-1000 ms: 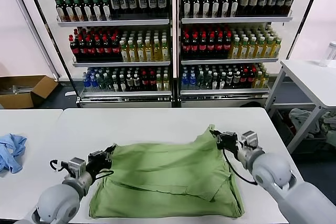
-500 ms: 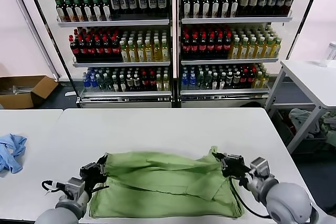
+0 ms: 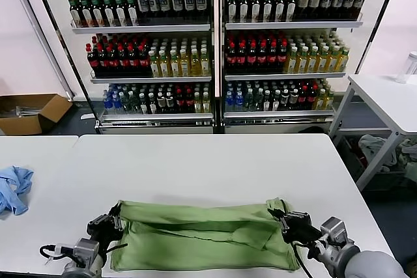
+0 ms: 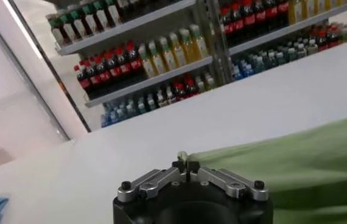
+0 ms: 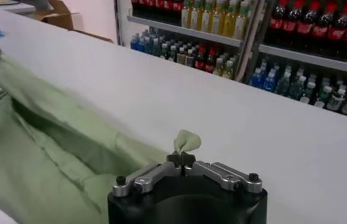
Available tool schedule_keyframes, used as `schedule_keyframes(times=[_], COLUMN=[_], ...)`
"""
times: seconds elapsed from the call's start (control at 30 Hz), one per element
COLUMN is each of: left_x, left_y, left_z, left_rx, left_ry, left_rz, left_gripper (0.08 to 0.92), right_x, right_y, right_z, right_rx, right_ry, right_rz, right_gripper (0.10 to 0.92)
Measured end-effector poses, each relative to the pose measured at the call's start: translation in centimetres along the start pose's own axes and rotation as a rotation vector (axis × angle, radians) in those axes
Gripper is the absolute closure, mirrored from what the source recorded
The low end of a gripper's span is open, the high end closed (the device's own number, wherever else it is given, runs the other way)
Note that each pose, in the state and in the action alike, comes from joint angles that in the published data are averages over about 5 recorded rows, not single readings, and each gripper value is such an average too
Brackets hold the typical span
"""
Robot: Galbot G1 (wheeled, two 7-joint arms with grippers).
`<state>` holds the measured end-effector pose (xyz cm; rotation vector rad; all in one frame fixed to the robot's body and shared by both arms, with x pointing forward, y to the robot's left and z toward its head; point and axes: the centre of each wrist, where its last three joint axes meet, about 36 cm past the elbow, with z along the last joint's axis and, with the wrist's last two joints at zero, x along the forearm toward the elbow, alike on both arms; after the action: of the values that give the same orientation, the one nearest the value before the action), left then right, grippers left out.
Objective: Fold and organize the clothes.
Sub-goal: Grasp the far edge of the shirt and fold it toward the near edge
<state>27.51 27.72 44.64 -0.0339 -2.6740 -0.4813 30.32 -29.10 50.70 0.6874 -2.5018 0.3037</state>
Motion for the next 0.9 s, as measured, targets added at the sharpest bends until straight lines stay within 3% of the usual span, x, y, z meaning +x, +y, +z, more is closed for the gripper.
schedule_keyframes(times=[0.43, 0.67, 0.9], left_x=[1.3, 1.5, 1.2], left_y=[-1.4, -1.9, -1.8], left_z=[3.1, 3.9, 4.1], left_rx=[-0.024, -0.029, -0.038], left_ry=[0.065, 0.075, 0.07], left_rz=[-0.015, -0.021, -0.033], left_gripper=[0.919, 0.919, 0.864], right_x=[1.5, 1.2, 0.8], right_y=[1.1, 1.7, 2.8], right_z=[1.5, 2.9, 4.1], right_rx=[-0.023, -0.061, -0.126], right_ry=[0.045, 0.064, 0.069], right_rz=[0.012, 0.047, 0.103], right_gripper=[0.915, 0.909, 0.736])
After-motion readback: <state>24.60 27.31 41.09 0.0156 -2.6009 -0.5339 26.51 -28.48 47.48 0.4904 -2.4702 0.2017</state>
